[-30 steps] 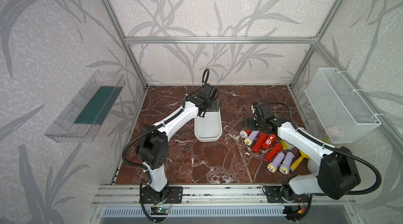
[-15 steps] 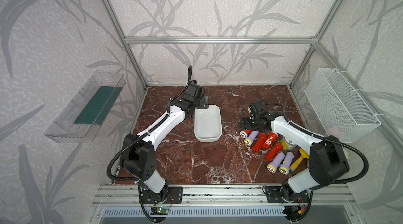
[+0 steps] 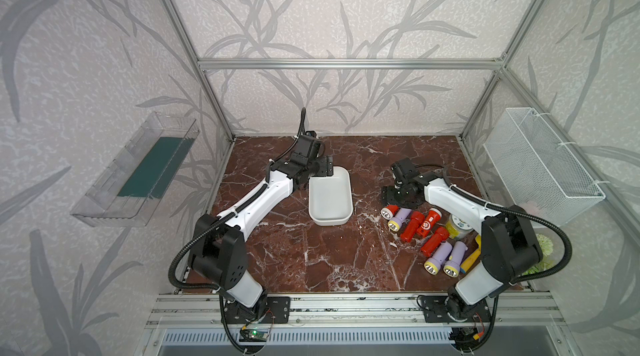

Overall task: Put the flashlights into the storage boxes
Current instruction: Pick up the flashlight from the center of the board.

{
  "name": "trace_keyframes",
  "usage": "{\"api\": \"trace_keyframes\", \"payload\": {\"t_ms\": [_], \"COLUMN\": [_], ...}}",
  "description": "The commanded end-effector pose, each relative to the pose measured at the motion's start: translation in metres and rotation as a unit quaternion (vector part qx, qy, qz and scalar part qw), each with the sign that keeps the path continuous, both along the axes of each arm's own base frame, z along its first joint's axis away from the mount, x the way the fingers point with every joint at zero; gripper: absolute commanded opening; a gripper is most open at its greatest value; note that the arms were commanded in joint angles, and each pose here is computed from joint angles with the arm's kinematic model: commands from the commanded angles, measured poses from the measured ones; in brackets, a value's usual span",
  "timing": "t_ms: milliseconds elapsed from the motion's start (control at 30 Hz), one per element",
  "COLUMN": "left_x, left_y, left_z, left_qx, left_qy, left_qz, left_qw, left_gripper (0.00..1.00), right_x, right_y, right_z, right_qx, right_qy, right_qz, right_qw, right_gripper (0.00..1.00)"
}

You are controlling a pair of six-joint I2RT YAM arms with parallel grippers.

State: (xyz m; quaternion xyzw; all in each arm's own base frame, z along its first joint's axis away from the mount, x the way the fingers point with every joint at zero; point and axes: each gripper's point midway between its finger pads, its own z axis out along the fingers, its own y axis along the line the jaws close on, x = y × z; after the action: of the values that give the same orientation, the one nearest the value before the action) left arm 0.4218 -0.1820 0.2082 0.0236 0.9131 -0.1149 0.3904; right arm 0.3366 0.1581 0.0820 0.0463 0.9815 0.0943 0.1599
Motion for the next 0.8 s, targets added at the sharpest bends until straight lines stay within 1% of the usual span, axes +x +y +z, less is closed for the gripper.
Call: {"api": "trace_keyframes", "payload": {"t_ms": [0,167,333,433,533,667,767], "left_x": [-0.004,-0.005,-0.005,-0.006,-0.010,-0.022,-0.033], "left_y": [-0.002,-0.002,-0.001,-0.005,-0.014,-0.038,-0.049], "left_z": [0.015,0.015,0.013,0.015,0.019,0.025,0.025], "left_qx": [-0.008,-0.013,-0.015,-0.025,-0.045,-0.090,-0.110], "left_qy": [-0.020,-0.020,-0.018,-0.019,-0.019,-0.019,-0.010], "left_qz": [-0.015,-0.016,-0.012,-0.019,-0.040,-0.108,-0.146], "left_qw": [1.000,1.000,1.000,0.999,0.998,0.990,0.983], "left_gripper": [0.91,0.90,0.90,0.91,0.90,0.91,0.90], "right_x": [-0.004,-0.004,0.000,0.000,-0.002,-0.002,-0.002], "right_y": [-0.001,0.000,0.003,0.004,0.003,0.001,0.001], "right_z": [-0.002,-0.007,-0.009,-0.011,-0.014,-0.016,-0.016], "right_qx": [0.001,0.002,0.007,0.008,0.005,0.002,0.001], "right_qy": [0.016,0.022,0.025,0.028,0.033,0.035,0.035], "right_qz": [-0.011,-0.013,-0.014,-0.015,-0.016,-0.019,-0.023], "right_qw": [1.000,1.000,1.000,0.999,0.999,0.999,0.999], "right_gripper": [0.82,0.80,0.73,0.73,0.72,0.73,0.73]}}
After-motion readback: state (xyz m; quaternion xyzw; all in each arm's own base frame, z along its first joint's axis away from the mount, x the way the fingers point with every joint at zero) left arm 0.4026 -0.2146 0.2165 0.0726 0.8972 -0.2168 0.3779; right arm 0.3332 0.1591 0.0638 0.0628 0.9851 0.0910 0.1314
